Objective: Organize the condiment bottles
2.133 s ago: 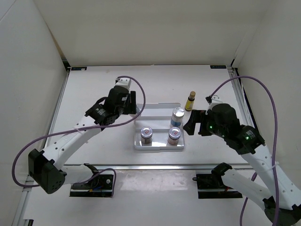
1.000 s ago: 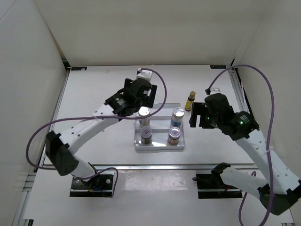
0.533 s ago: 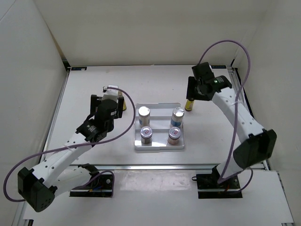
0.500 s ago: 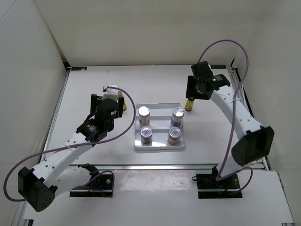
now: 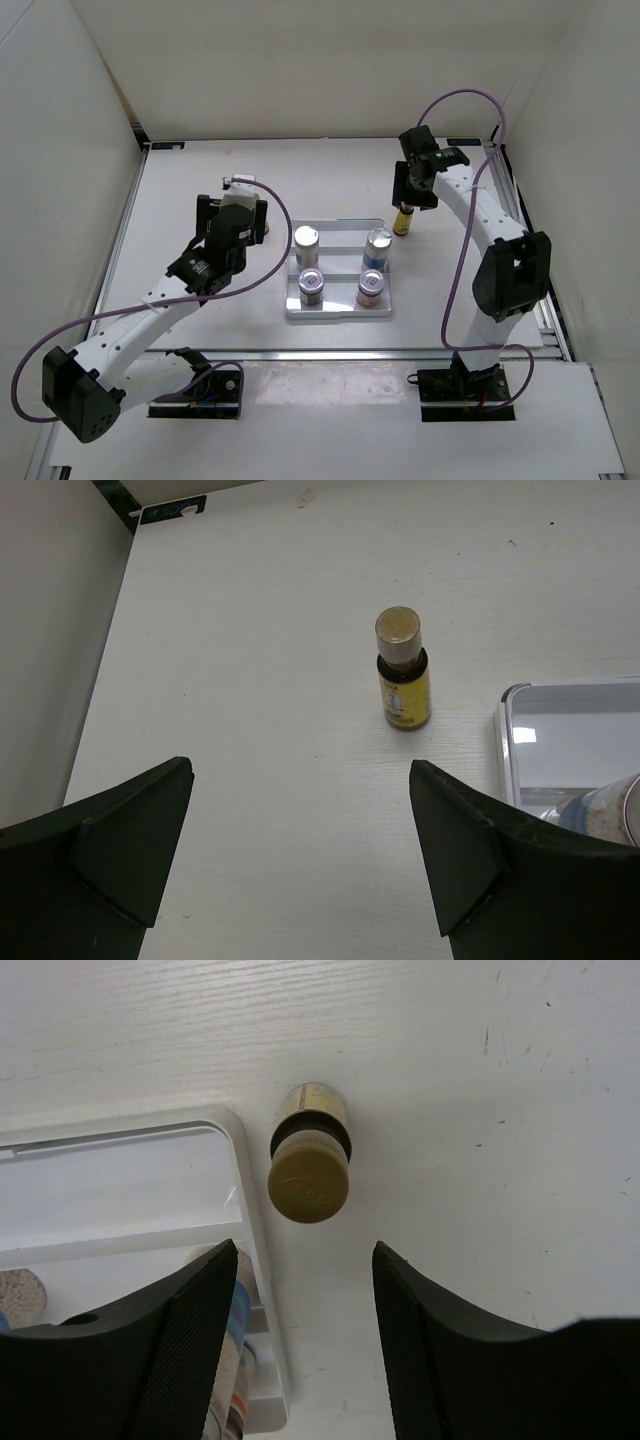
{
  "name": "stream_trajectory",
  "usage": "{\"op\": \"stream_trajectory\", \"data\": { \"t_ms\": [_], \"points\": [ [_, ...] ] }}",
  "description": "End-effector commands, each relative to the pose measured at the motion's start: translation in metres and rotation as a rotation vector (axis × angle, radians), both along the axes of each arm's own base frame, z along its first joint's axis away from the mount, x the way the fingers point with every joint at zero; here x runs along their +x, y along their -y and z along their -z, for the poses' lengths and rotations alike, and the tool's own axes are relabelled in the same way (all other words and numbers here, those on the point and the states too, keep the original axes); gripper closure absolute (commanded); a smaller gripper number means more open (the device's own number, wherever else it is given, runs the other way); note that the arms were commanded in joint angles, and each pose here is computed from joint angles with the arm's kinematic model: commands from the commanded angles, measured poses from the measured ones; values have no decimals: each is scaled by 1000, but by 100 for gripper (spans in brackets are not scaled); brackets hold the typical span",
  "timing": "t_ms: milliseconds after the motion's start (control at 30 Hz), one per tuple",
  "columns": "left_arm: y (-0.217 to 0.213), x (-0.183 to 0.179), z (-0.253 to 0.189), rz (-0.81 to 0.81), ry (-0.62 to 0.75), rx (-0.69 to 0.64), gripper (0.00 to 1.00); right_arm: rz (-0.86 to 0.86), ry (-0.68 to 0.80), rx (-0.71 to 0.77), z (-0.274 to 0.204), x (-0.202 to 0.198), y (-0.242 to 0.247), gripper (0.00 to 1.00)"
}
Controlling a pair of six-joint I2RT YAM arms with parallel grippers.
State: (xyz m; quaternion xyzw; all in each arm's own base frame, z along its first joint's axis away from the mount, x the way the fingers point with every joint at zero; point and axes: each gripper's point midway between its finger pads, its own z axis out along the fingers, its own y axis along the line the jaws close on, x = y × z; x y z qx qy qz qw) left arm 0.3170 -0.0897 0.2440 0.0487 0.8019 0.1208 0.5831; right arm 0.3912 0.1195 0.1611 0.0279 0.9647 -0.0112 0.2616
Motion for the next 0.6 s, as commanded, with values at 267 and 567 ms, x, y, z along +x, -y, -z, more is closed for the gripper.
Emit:
{"op": "stream_trajectory", "data": {
  "t_ms": [267,567],
  "points": [
    [8,9,-13,9,26,-6,0,15,43,54,-7,28,12,62],
    [7,9,-18,9,41,-17,0,9,82,74,-22,28,10,100]
  ]
}}
